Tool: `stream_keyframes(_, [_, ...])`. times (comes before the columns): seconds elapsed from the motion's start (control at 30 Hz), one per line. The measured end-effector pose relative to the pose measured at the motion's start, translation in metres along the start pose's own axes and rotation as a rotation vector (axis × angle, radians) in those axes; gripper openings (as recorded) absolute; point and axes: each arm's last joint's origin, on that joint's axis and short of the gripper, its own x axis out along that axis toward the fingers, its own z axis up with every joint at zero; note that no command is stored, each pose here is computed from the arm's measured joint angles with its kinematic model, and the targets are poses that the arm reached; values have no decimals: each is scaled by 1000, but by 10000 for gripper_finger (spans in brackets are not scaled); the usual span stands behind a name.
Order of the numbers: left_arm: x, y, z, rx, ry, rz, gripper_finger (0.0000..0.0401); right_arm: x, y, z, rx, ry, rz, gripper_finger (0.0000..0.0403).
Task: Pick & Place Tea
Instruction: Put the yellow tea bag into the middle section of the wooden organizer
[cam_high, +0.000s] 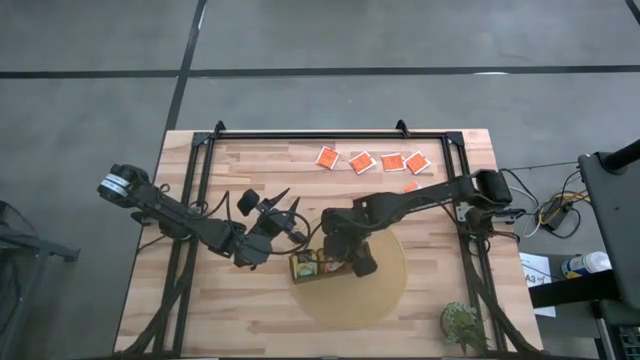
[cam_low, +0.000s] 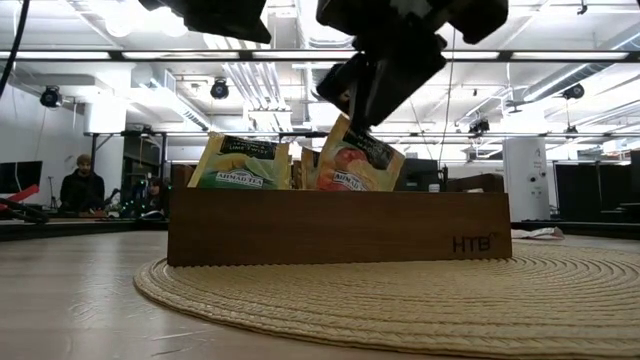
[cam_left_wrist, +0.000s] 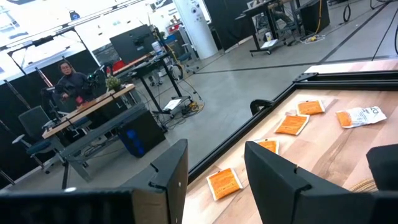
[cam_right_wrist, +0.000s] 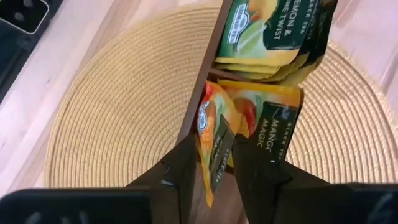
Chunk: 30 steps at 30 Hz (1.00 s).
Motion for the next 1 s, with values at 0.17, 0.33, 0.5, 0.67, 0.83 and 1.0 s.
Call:
stream_keyframes(0.17, [0,0,0,0,0,0,153,-3,0,3,-15,-26,-24,94])
stream_keyframes(0.33, [0,0,0,0,0,0,153,-9,-4,6,-22,-36,-194,85])
stream_keyframes(0.5, [0,0,0,1,0,0,153,-19,0,10,-29,-84,-192,78])
stream_keyframes(0.67, [0,0,0,3,1,0,153,-1,16,7,-92,-57,-42,77])
stream_keyframes(0.83, [0,0,0,3,1,0,153,9,29,9,-221,-39,-29,70])
stream_keyframes(1.0, [0,0,0,15,0,0,153,12,42,12,-321,-15,-101,30])
